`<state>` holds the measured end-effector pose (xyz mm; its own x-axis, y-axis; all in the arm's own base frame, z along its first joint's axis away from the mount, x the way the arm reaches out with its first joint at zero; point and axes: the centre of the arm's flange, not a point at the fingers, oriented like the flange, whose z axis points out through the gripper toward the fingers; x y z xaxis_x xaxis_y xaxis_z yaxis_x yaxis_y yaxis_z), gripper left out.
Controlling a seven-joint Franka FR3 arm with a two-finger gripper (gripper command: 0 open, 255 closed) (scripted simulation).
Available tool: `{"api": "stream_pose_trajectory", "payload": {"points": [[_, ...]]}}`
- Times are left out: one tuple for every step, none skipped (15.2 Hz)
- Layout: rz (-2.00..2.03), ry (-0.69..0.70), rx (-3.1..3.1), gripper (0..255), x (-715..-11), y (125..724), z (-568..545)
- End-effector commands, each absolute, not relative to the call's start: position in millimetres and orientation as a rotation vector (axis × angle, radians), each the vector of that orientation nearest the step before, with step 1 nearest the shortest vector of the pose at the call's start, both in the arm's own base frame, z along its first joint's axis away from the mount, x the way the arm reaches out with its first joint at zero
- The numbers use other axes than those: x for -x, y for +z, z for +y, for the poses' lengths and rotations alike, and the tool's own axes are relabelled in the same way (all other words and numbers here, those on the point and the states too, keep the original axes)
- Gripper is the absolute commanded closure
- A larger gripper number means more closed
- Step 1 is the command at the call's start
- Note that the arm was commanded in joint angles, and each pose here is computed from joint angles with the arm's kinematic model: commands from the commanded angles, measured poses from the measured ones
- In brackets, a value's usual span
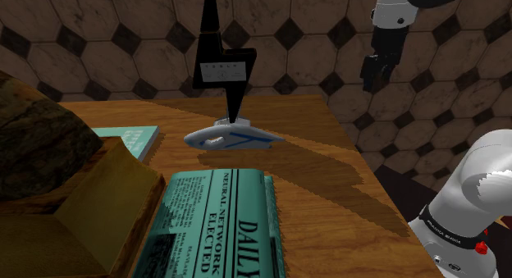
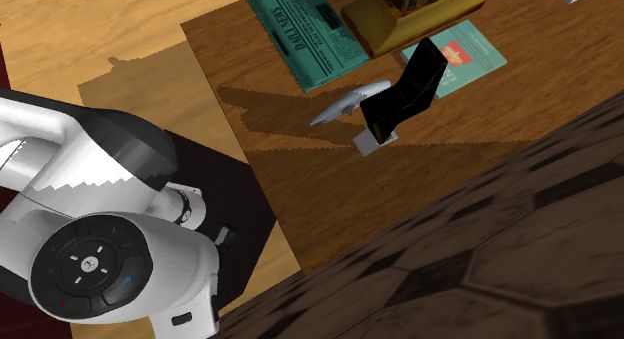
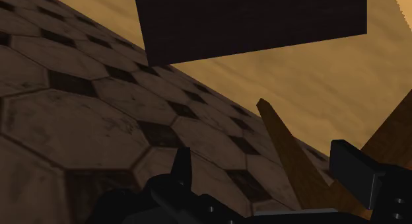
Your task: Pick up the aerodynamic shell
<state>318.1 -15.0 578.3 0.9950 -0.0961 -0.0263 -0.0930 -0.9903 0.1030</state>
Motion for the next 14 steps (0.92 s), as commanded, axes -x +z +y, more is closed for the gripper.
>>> {"api": "stream_pose_trajectory", "payload": {"points": [[-0.144,-0.048,-3.036,0,-318.1,578.3,-15.0],[-0.119,-0.036,-3.043,0,-322.9,577.6,-4.2],[-0.094,-0.024,-3.050,0,-327.6,576.9,6.7],[-0.069,-0.013,-3.056,0,-332.1,576.4,17.7],[-0.044,-0.001,-3.062,0,-336.4,575.9,28.8],[-0.019,0.011,-3.068,0,-340.5,575.5,40.0],[0.006,0.022,-3.074,0,-344.5,575.2,51.2],[0.032,0.034,-3.079,0,-348.2,575.0,62.5],[0.057,0.046,-3.084,0,-351.8,574.9,73.9],[0.083,0.058,-3.089,0,-355.2,574.8,85.3],[0.108,0.070,-3.094,0,-358.4,574.9,96.8],[0.134,0.081,-3.098,0,-361.4,575.1,108.3],[0.160,0.093,-3.103,0,-364.2,575.3,119.8],[0.186,0.105,-3.107,0,-366.8,575.6,131.5]]}}
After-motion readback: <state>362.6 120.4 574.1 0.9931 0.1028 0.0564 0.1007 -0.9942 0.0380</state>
